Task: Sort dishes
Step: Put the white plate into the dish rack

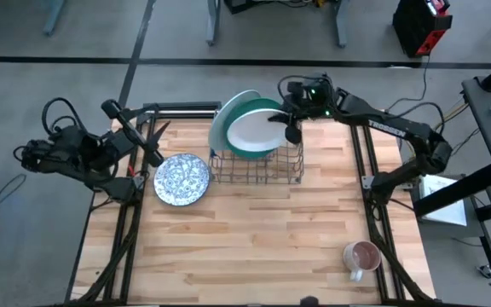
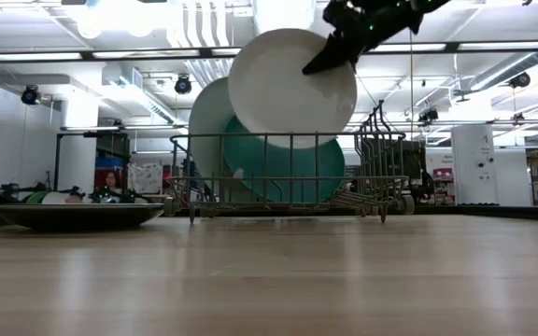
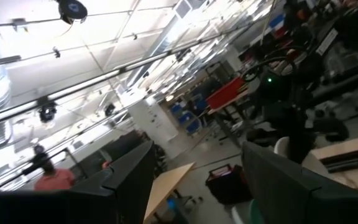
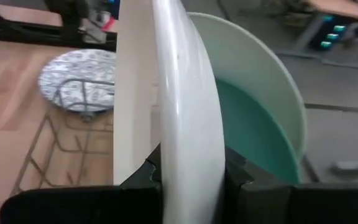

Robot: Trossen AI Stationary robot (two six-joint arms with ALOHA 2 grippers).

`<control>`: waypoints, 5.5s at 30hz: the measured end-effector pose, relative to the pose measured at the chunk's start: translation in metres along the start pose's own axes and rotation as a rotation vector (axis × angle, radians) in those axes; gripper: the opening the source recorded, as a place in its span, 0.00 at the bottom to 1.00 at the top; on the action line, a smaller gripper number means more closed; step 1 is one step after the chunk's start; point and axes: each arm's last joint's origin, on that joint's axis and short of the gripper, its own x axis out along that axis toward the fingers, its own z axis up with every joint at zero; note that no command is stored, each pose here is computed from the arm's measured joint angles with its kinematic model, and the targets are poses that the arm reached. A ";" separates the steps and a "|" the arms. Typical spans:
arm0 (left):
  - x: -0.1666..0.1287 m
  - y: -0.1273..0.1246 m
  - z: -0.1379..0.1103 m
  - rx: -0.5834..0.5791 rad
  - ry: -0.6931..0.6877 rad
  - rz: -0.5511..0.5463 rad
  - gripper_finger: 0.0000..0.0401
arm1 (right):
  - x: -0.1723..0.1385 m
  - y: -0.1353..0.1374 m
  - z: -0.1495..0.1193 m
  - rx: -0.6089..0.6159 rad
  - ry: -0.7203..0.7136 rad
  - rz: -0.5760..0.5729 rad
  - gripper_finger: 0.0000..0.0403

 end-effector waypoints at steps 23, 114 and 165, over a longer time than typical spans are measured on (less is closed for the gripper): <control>0.006 -0.001 -0.013 0.070 0.103 0.021 0.57 | 0.042 -0.045 -0.020 -0.287 0.002 0.307 0.11; 0.008 -0.018 -0.027 0.014 0.154 -0.012 0.57 | 0.035 -0.050 -0.027 -0.099 0.286 0.030 0.60; 0.011 -0.024 -0.034 0.026 0.195 -0.019 0.57 | 0.054 -0.066 -0.026 -0.133 0.191 -0.088 0.55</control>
